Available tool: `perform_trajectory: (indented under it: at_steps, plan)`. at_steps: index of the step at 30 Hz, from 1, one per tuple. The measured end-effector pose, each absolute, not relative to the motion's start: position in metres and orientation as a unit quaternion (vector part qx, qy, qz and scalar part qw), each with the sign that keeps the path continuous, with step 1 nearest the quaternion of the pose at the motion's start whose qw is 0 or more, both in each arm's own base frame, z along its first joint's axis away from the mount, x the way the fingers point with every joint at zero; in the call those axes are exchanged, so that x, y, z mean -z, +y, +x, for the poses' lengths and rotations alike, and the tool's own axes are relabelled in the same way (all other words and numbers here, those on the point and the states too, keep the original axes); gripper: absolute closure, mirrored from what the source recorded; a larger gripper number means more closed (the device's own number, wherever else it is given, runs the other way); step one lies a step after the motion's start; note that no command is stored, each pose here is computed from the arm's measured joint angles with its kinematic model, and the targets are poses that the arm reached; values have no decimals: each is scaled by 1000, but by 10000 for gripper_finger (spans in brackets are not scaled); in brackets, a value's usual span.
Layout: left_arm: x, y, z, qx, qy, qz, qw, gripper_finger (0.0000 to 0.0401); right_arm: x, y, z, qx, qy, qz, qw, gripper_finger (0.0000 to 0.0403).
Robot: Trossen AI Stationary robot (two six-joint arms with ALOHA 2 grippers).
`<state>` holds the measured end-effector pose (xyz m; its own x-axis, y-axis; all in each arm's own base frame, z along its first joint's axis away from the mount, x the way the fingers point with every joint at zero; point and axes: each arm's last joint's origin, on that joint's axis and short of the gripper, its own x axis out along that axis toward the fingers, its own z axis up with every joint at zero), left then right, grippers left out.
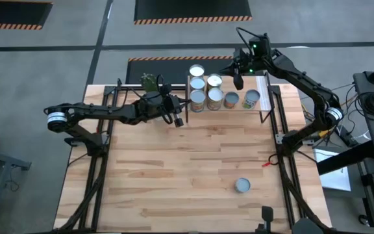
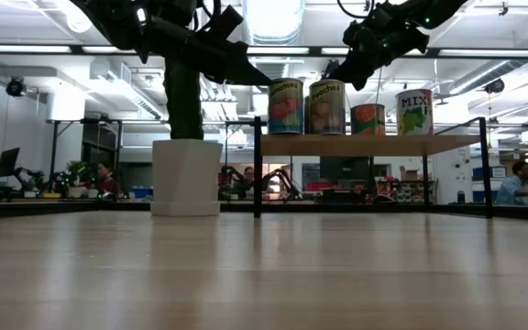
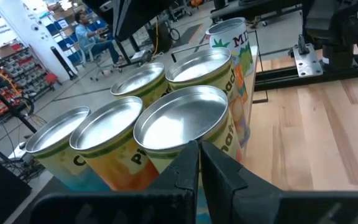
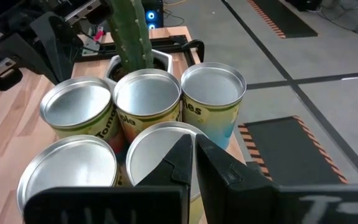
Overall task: Pick and place cans onto a shelf
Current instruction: Adjust the canned tomatoes on the shelf, then put the canned sliced carrots on the shelf
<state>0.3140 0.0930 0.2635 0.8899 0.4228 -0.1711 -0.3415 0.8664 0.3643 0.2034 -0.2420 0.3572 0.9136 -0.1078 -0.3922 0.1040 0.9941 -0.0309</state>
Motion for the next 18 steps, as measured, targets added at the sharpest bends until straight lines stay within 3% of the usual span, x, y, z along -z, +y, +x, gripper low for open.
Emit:
perform_trajectory:
  at_steps: [9,18]
  plan:
    - [-273,84,310,-190,111,166,961,401,-367,-230,202,50,190,-1,981,394]
    - [-298,40,279,-139,52,176,973,401,-402,-152,209,-26,159,-10,987,394]
